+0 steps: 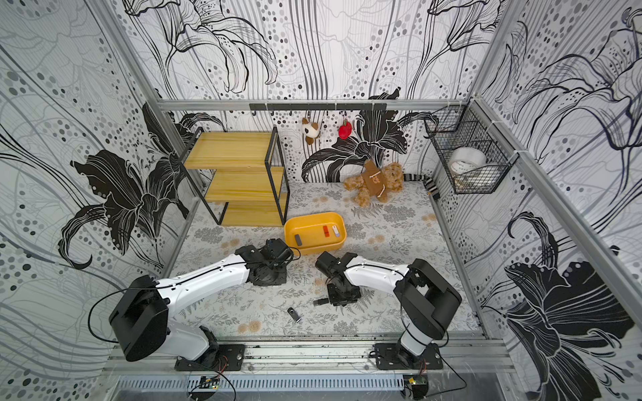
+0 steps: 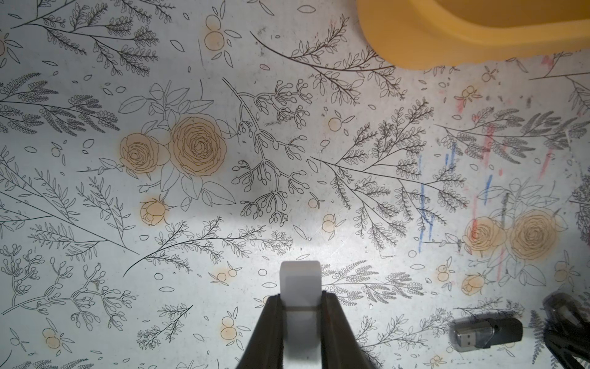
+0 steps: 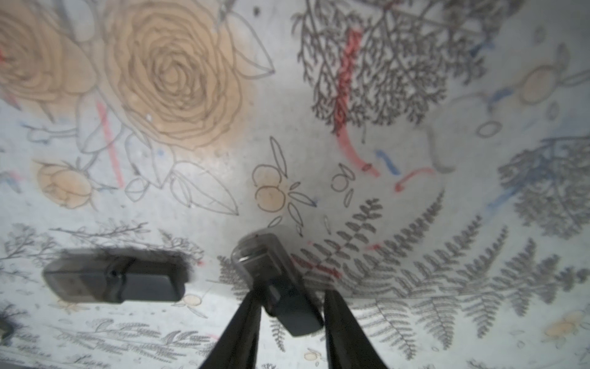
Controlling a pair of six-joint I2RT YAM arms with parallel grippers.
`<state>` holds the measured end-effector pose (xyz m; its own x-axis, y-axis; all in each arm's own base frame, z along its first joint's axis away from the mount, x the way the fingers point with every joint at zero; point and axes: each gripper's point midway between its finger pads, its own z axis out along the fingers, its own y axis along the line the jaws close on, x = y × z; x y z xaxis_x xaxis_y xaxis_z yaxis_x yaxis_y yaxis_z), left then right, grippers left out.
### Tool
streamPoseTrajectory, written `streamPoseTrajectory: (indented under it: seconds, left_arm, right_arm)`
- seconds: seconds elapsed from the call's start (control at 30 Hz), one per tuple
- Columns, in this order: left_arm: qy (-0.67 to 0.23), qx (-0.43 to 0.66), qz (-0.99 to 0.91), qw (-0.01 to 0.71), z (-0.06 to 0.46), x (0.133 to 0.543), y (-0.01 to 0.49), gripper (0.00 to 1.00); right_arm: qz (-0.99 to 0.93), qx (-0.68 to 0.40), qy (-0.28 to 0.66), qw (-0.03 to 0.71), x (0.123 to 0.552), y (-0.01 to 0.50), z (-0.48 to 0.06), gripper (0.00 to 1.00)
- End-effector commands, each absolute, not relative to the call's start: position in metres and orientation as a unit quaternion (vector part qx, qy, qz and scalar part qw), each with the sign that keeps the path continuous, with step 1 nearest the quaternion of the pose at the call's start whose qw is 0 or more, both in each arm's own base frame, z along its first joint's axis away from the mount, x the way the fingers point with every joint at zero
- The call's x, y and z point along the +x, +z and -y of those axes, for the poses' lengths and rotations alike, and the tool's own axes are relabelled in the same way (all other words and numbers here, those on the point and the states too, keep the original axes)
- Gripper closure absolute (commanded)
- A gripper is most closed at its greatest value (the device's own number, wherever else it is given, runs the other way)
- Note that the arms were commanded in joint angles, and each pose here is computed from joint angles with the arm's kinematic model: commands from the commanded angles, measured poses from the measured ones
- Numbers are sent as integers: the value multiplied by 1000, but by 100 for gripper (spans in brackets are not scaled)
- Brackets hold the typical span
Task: Put the usb flash drive into the storage box
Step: Pick up the USB flash from the center of the board.
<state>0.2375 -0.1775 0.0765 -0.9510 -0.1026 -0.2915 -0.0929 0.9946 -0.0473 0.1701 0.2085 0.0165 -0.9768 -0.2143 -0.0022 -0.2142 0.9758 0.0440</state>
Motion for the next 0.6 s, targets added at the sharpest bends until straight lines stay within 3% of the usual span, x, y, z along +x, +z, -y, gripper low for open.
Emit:
streamPoseTrajectory:
  seconds: [0.0, 0.4, 0.57]
  left_arm:
    - [-12, -53, -986, 156, 172, 238, 79, 100]
    - [-10, -52, -986, 155, 171, 238, 77, 100]
    - [-13, -53, -986, 158, 172, 239, 80, 100]
  right_arm:
    - [992, 122, -17, 0, 172, 16, -212, 63]
    - [991, 133, -7, 2, 177, 13, -215, 64]
    - [992, 130, -1, 3, 177, 12, -212, 76]
